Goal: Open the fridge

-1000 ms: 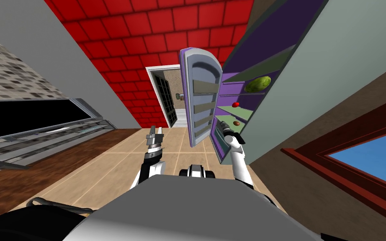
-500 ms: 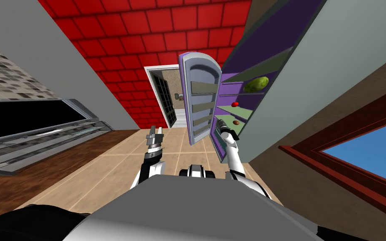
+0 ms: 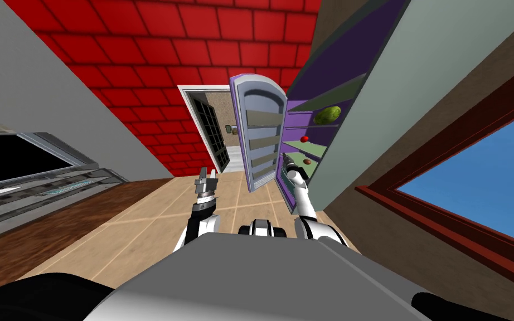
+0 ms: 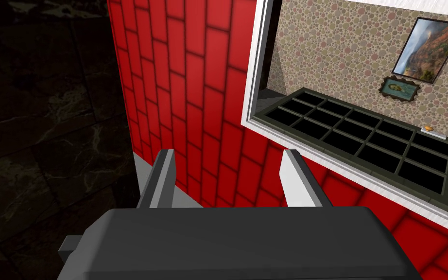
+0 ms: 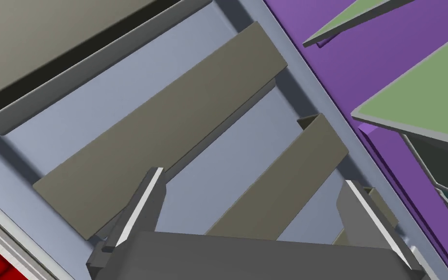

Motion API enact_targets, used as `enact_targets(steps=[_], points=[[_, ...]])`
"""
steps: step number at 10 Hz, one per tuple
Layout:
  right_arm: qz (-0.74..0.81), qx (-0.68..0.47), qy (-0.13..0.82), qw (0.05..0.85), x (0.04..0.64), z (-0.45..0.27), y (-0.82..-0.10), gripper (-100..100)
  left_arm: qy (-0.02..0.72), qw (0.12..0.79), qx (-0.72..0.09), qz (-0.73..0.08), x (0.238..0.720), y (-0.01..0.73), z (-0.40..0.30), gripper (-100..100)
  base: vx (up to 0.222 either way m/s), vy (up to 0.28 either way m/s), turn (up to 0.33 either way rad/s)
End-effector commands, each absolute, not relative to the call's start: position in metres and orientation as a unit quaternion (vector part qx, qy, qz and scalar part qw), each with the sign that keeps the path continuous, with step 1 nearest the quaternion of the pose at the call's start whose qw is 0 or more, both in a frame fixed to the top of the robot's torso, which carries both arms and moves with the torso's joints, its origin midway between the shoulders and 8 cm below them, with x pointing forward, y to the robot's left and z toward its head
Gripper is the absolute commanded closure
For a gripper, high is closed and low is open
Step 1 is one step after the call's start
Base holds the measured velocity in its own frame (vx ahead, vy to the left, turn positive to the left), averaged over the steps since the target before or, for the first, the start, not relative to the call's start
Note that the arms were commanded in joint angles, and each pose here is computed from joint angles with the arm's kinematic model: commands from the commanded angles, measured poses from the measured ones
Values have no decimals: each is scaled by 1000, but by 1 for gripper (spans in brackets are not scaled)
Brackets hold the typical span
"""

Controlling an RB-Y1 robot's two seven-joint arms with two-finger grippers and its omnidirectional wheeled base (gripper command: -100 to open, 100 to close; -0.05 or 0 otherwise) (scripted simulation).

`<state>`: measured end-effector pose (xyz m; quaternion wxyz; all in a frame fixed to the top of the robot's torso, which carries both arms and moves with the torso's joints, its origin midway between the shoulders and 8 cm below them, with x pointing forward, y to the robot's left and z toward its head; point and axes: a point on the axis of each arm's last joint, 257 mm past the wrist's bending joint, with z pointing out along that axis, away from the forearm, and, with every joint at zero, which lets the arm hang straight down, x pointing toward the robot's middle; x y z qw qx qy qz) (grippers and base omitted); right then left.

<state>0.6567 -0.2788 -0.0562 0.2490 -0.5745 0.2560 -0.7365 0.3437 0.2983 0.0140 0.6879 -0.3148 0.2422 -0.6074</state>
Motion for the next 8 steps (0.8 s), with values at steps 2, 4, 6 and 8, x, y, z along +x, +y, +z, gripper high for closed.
enact_targets(steps=[2, 4, 6, 8], points=[[-754, -611, 148, 190, 664, -46, -224, -100, 242, 688, -315, -608, 344, 298, 14, 0, 3, -13, 13], [-761, -616, 125, 160, 664, -46, -224, -100, 242, 688, -315, -608, 344, 298, 14, 0, -6, 0, 4], [-765, -620, 107, 138, 664, -46, -224, -100, 242, 688, -315, -608, 344, 298, 14, 0, 0, 0, 0], [-765, -620, 101, 139, 667, -35, -227, -100, 242, 688, -315, -608, 344, 298, 14, 0, 2, 14, -31]])
